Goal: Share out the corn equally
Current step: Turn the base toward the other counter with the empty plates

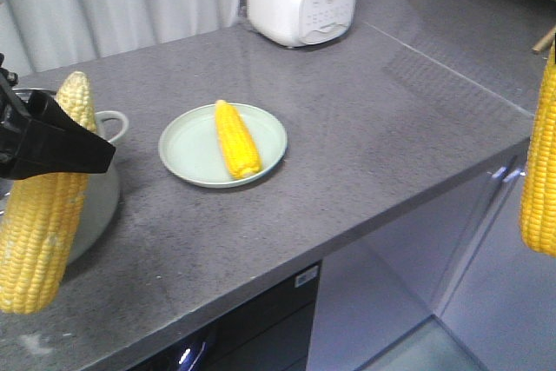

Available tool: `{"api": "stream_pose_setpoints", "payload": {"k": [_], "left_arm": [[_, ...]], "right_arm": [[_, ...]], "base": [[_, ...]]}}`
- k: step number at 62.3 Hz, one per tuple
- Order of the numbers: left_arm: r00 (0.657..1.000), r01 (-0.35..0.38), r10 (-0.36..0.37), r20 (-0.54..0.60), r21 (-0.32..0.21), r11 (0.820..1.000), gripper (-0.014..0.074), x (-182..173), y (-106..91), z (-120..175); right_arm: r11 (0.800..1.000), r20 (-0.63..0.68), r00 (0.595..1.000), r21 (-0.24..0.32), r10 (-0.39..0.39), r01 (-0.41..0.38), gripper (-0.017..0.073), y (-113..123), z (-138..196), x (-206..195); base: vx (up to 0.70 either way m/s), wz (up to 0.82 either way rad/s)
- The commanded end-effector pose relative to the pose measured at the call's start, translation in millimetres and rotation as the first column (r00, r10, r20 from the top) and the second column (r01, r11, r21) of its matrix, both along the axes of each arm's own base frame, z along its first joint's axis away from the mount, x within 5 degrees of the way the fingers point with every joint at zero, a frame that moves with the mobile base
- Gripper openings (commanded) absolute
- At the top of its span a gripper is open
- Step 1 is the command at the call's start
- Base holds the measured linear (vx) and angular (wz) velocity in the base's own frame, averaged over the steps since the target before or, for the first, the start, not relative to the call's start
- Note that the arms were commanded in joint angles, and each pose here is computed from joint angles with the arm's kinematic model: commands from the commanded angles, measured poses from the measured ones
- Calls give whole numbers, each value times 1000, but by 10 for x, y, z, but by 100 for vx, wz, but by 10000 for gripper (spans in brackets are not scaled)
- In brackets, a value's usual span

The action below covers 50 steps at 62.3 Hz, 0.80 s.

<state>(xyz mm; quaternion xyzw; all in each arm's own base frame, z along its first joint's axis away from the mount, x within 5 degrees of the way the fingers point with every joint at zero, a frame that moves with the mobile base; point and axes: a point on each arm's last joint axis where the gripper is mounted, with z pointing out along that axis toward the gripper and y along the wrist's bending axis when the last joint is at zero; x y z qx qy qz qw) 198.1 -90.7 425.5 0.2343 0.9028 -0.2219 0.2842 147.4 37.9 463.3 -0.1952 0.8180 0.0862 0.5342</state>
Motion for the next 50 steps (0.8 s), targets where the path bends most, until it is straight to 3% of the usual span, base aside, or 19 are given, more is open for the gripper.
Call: {"api": "stream_pose_setpoints", "payload": {"k": [1, 50], "left_arm": [[997, 0, 5, 76, -63, 998, -6, -69, -14, 158], [997, 0, 5, 76, -63, 998, -6, -69, -14, 158]], "right_arm": [[999, 96, 995, 32, -19, 16, -4, -11, 141, -7], [999, 97, 995, 32, -19, 16, -4, -11, 142, -7]], "base": [[-1, -35], [-2, -35]]}}
